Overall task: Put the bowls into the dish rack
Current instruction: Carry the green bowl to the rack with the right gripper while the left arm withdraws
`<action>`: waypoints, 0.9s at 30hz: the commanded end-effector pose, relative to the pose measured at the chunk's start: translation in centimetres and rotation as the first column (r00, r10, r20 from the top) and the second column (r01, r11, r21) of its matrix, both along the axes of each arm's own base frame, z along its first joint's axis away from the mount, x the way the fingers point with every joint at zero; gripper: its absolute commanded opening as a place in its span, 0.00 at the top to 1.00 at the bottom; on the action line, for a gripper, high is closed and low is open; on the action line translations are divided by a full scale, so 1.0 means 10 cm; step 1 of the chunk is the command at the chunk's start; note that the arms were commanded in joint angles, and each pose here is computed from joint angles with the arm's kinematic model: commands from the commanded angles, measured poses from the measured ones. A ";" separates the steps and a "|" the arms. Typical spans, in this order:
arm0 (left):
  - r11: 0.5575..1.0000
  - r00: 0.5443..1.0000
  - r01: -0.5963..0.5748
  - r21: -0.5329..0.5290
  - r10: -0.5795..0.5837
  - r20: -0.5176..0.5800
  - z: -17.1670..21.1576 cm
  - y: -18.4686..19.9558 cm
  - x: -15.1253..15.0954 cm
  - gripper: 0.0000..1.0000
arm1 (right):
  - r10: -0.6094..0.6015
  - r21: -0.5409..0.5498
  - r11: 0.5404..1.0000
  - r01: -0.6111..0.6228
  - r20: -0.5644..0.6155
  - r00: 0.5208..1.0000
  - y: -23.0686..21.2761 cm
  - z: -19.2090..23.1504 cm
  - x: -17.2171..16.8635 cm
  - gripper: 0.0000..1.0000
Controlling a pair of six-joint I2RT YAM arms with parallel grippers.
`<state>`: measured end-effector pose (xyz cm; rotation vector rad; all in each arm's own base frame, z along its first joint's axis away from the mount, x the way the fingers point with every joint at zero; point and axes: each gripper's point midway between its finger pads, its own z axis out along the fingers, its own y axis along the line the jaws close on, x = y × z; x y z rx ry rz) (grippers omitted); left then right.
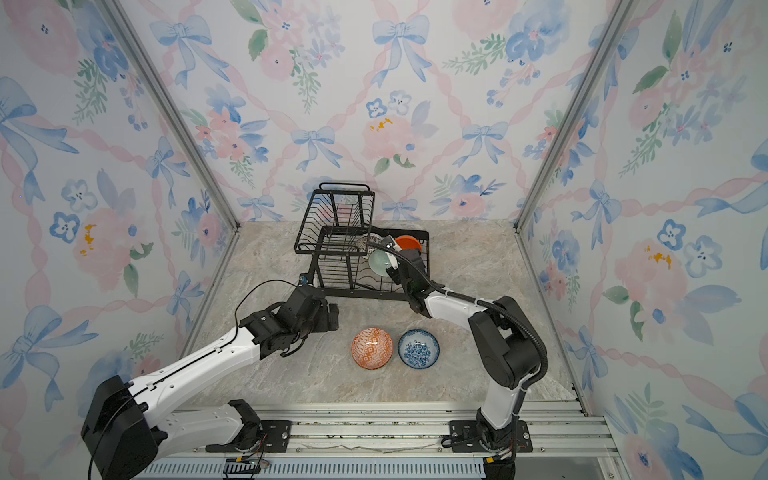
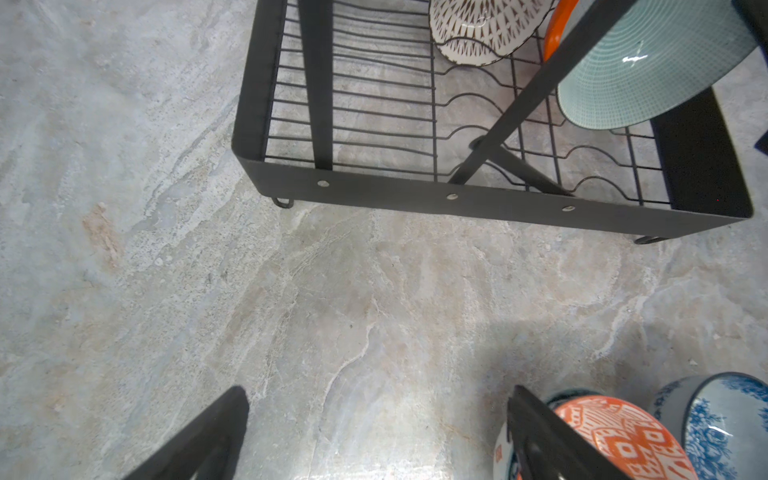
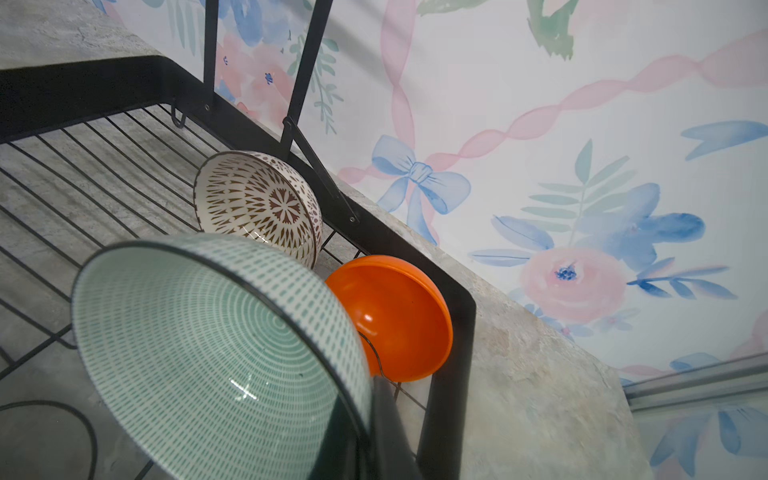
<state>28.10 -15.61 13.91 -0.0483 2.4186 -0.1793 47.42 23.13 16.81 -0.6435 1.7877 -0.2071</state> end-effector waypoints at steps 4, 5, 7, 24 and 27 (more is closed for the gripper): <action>1.000 1.000 -0.016 -0.016 0.016 -0.023 -0.09 0.15 -0.04 0.02 | -0.017 0.047 0.999 0.010 0.150 0.989 0.14 0.23 0.21 1.00; 1.000 1.000 -0.021 -0.016 0.021 -0.024 -0.10 0.18 -0.03 0.02 | -0.018 0.042 0.999 0.011 0.157 0.987 0.15 0.23 0.22 1.00; 1.000 0.999 -0.025 -0.015 0.025 -0.032 -0.12 0.23 -0.04 0.02 | -0.013 0.032 0.999 0.008 0.165 0.986 0.20 0.19 0.26 1.00; 1.000 0.998 -0.027 -0.011 0.027 -0.063 -0.18 0.30 0.03 0.02 | 0.020 -0.066 0.998 -0.001 0.291 0.956 0.50 0.09 0.44 1.00; 1.000 0.998 -0.029 -0.011 0.028 -0.064 -0.18 0.31 0.04 0.02 | 0.022 -0.076 0.997 0.002 0.317 0.948 0.54 0.09 0.48 1.00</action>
